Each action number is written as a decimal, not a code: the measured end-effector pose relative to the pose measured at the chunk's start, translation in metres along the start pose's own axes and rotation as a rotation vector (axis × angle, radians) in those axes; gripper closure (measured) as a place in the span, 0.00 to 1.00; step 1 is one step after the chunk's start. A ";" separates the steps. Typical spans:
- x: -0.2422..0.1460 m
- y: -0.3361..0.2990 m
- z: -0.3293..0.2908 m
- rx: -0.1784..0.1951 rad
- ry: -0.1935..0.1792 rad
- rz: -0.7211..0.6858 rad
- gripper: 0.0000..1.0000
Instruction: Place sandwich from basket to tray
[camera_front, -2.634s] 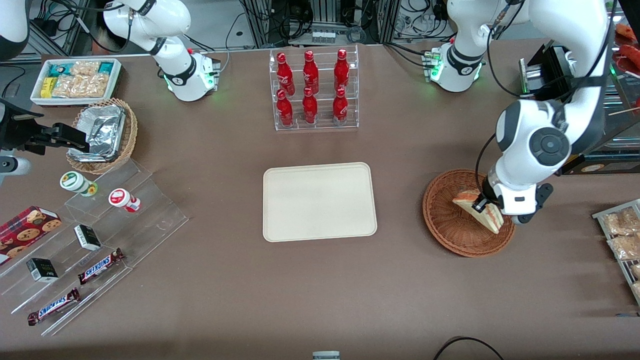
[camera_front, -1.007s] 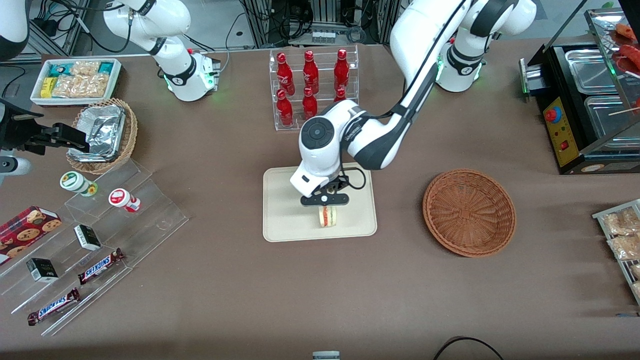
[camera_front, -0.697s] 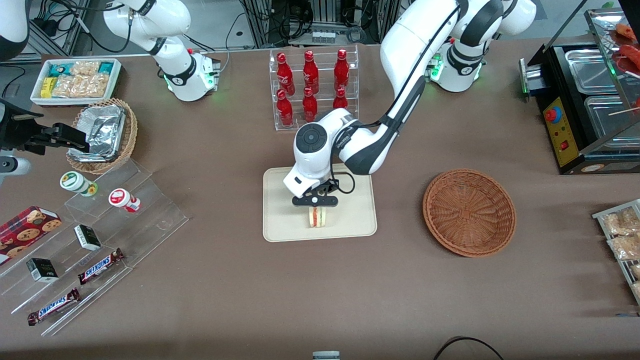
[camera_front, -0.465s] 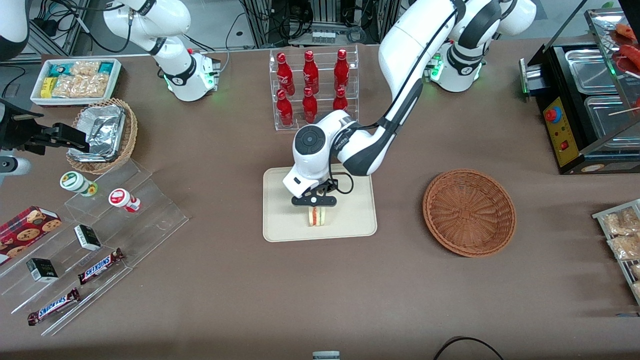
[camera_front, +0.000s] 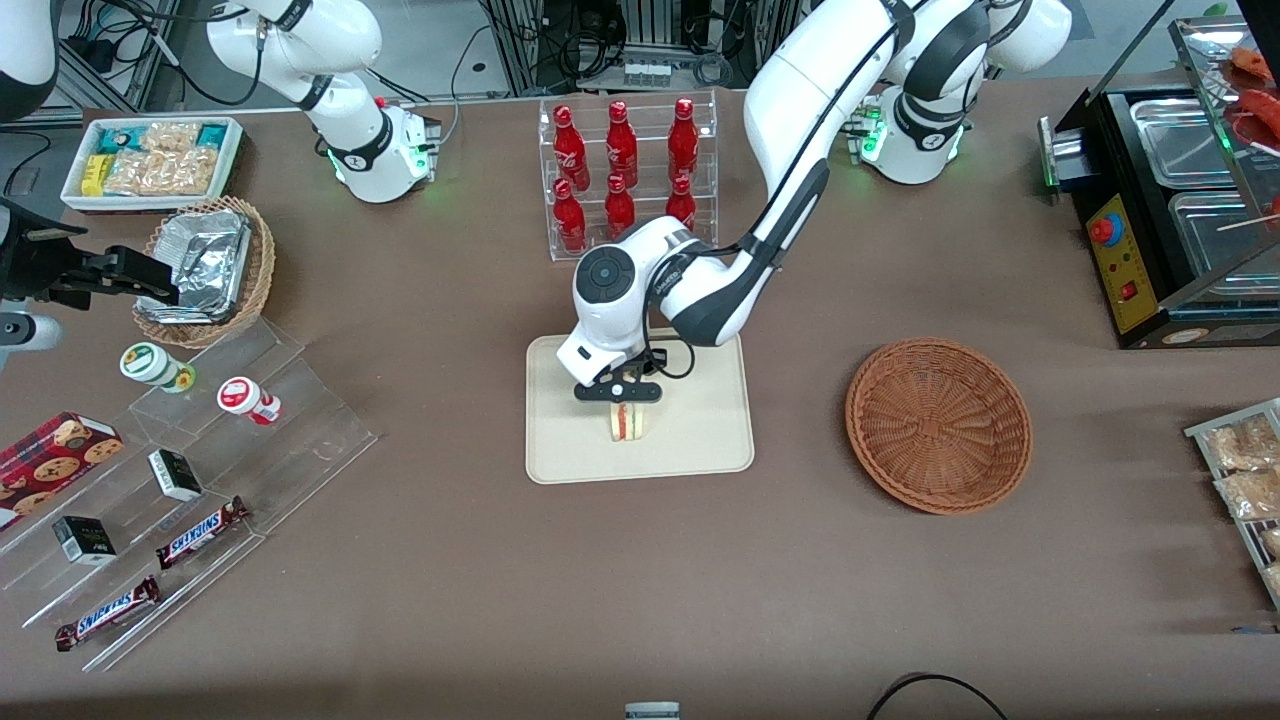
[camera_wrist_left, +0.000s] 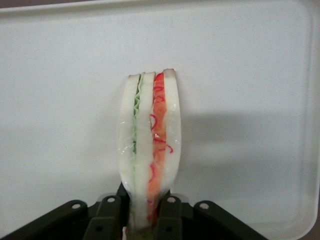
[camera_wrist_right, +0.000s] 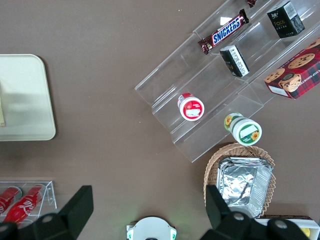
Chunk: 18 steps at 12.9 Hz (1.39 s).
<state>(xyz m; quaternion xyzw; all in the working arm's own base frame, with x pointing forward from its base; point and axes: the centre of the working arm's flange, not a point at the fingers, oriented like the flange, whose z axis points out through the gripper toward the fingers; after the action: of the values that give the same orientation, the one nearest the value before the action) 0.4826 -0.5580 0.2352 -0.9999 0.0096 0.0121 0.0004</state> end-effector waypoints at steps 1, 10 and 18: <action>0.002 0.001 -0.004 -0.005 0.005 -0.001 0.57; 0.046 -0.073 -0.194 0.008 0.104 -0.267 0.00; 0.115 -0.284 -0.301 0.077 0.078 -0.492 0.00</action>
<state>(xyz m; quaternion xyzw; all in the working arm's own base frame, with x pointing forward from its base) 0.6105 -0.2762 0.5338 -0.9711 -0.2334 -0.0276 0.0410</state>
